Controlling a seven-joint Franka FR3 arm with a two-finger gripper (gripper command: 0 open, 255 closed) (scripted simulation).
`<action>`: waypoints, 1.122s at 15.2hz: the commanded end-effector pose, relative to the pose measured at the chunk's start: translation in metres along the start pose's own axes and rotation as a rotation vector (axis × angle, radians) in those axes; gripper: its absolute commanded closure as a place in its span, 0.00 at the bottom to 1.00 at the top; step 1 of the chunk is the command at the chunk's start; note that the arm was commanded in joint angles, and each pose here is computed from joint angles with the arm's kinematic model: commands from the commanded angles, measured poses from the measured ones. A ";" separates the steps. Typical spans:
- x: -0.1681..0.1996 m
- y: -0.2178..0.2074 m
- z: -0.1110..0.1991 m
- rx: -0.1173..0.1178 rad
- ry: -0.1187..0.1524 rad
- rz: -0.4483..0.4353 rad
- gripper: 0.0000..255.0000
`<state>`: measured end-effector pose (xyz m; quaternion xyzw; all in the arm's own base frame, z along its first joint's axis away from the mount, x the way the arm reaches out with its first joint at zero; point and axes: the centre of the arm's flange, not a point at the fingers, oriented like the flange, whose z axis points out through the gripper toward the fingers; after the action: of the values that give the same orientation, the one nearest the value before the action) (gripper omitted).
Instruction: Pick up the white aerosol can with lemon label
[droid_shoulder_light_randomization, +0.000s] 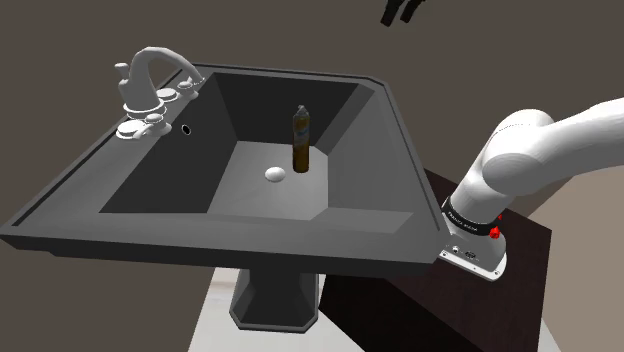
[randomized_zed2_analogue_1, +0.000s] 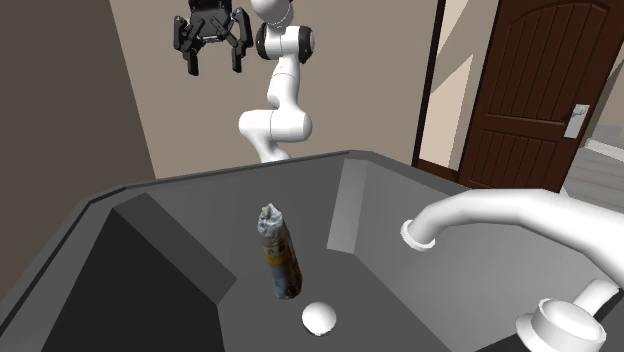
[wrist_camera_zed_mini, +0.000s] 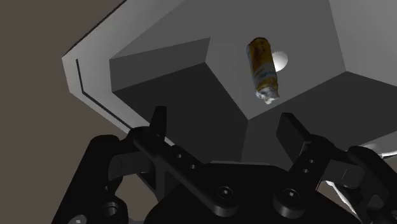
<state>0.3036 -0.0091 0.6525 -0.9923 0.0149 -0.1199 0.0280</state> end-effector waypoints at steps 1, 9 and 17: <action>0.000 0.000 0.000 0.000 0.000 0.000 0.00; 0.058 -0.056 0.084 -0.023 -0.110 -0.046 0.00; 0.103 -0.112 0.174 -0.045 -0.221 -0.091 0.00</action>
<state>0.4382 0.0998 0.5261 -0.9995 -0.0277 -0.0176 0.0031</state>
